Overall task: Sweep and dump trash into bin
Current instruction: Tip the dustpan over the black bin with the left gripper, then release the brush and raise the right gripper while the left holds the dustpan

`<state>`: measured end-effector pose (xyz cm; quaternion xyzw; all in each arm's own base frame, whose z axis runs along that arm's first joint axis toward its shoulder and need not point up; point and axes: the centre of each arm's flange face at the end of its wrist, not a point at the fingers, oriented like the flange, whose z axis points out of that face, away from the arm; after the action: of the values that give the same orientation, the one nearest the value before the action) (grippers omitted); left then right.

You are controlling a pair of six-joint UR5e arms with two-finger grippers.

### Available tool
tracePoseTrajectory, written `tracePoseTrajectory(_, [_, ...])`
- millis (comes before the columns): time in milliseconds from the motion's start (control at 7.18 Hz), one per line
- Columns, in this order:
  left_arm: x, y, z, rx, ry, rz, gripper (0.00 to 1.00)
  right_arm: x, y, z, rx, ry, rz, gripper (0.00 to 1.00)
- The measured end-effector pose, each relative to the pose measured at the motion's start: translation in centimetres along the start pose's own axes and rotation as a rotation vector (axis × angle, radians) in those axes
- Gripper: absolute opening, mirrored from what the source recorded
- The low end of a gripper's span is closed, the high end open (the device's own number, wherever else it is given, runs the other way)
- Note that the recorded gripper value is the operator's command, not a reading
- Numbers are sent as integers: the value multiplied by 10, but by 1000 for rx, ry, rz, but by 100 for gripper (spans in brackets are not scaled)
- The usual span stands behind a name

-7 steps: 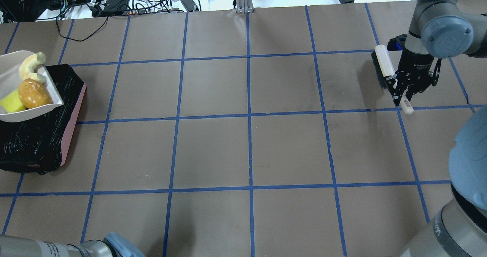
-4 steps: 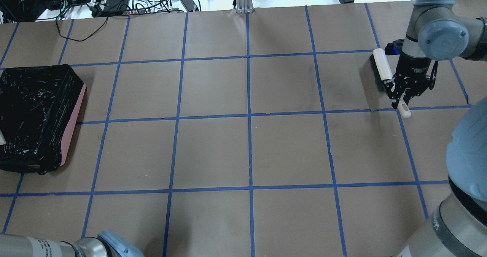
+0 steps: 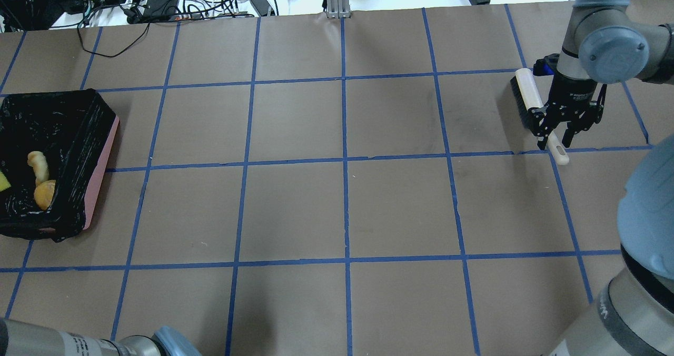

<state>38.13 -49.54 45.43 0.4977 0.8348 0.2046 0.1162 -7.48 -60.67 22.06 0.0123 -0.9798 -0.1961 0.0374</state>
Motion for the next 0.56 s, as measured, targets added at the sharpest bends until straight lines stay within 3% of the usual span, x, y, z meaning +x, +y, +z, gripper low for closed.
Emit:
tracePoseTrajectory(139, [-7, -21, -12, -66, -16, 44, 0, 0, 0, -2, 3, 1, 2, 72])
tracePoseTrajectory(279, [-10, -31, -19, -88, -30, 70, 0, 0, 1, -4, 8, 3, 5, 76])
tracePoseTrajectory(418, [-12, -35, -26, -64, -53, 86, 0, 1, 2, -7, 13, 5, 8, 84])
tracePoseTrajectory(557, [-13, -43, -33, 9, -80, 99, 0, 1, 5, -13, 20, 8, 10, 95])
